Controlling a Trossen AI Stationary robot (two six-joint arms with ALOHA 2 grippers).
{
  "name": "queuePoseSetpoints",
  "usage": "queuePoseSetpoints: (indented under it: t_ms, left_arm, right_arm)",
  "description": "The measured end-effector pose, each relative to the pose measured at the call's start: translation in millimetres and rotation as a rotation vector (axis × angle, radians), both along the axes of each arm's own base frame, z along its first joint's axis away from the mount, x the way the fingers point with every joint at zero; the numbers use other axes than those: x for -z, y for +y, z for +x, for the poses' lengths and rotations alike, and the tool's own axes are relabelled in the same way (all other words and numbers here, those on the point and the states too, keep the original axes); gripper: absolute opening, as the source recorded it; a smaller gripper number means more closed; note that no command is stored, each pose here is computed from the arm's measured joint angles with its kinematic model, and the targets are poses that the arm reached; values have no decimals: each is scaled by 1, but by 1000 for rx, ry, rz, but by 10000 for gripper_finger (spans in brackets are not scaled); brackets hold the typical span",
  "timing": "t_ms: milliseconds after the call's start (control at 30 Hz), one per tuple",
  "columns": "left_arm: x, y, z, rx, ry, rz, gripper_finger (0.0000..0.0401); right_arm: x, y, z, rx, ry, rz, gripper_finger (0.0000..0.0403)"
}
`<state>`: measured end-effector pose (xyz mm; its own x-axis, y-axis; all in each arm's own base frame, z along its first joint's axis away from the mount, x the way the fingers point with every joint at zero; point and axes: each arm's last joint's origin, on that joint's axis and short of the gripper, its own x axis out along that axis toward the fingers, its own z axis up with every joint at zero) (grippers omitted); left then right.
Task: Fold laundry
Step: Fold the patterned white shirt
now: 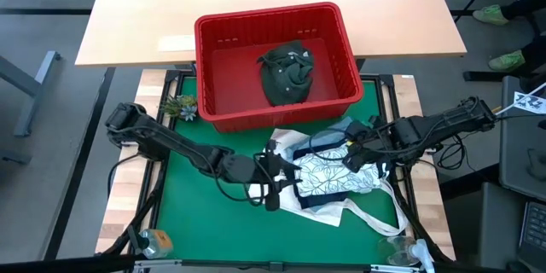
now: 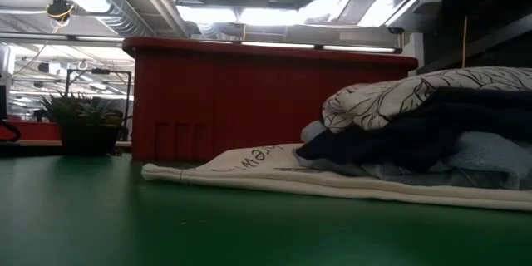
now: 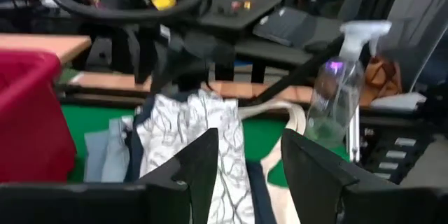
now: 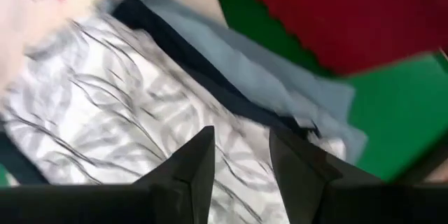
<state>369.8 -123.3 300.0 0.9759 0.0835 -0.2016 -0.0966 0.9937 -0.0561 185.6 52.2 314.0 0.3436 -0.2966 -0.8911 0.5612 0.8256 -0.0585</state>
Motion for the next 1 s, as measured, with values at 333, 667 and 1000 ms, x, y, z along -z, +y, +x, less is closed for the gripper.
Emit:
queuePoseSetpoints:
  t_ms: [333, 667, 1000]
  left_arm:
    - [-30, 9, -18, -39, -60, -15, 151]
    - [-49, 17, -38, -42, -43, -10, 151]
    - [-45, 22, -38, -59, -2, 5, 151]
  right_arm:
    - [-7, 5, 18, -89, -175, -1, 136]
    - [-11, 7, 25, -150, -240, -24, 136]
    - [-16, -24, 38, -82, -291, -93, 136]
